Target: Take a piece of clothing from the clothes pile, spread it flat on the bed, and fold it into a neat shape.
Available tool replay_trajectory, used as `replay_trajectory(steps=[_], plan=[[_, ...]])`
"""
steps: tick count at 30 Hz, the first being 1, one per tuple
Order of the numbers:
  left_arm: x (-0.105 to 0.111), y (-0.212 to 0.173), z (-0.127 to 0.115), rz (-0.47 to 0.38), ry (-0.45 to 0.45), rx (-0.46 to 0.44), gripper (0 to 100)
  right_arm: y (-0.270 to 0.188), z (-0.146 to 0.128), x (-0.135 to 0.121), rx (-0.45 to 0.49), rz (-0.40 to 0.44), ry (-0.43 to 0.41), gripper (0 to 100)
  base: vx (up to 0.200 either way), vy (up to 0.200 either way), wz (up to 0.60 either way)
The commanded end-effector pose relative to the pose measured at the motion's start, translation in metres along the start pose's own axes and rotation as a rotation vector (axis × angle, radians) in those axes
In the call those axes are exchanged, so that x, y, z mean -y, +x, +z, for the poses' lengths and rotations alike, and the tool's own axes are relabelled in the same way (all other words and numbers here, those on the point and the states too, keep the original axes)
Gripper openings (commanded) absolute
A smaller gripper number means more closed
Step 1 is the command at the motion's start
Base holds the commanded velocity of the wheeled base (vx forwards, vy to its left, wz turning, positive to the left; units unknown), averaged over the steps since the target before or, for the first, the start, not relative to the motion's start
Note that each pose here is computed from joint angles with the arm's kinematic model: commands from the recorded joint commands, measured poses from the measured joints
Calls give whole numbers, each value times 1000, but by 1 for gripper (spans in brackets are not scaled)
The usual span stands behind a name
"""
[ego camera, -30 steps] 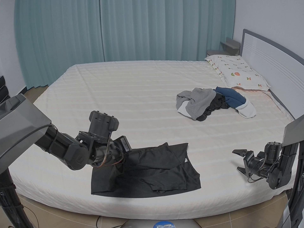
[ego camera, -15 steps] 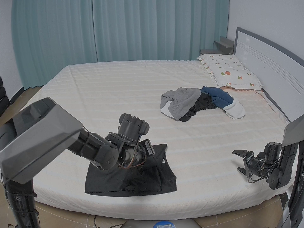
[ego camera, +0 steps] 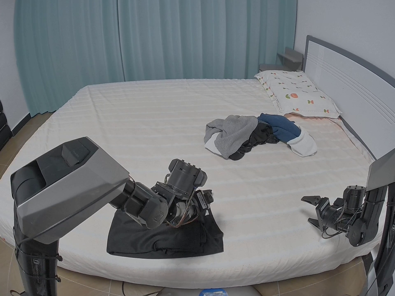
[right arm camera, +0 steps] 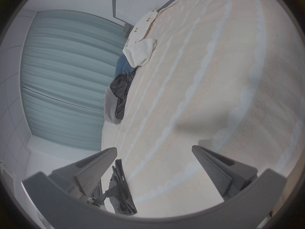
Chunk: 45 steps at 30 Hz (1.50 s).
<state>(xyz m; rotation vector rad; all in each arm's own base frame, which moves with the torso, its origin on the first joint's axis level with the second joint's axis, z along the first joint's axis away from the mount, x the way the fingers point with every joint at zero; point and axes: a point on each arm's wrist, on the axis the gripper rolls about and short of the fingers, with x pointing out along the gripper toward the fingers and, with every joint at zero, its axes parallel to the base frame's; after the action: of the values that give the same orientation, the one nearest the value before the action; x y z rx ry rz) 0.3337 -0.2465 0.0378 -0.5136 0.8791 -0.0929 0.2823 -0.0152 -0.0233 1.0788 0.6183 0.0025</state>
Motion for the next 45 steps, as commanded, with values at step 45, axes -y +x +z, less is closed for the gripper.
replay_trajectory(steps=[45], plan=[[-169,-65,28,-13,-465,119,100,-10,-60,-105,-108,156,-210,100,0,111,0]])
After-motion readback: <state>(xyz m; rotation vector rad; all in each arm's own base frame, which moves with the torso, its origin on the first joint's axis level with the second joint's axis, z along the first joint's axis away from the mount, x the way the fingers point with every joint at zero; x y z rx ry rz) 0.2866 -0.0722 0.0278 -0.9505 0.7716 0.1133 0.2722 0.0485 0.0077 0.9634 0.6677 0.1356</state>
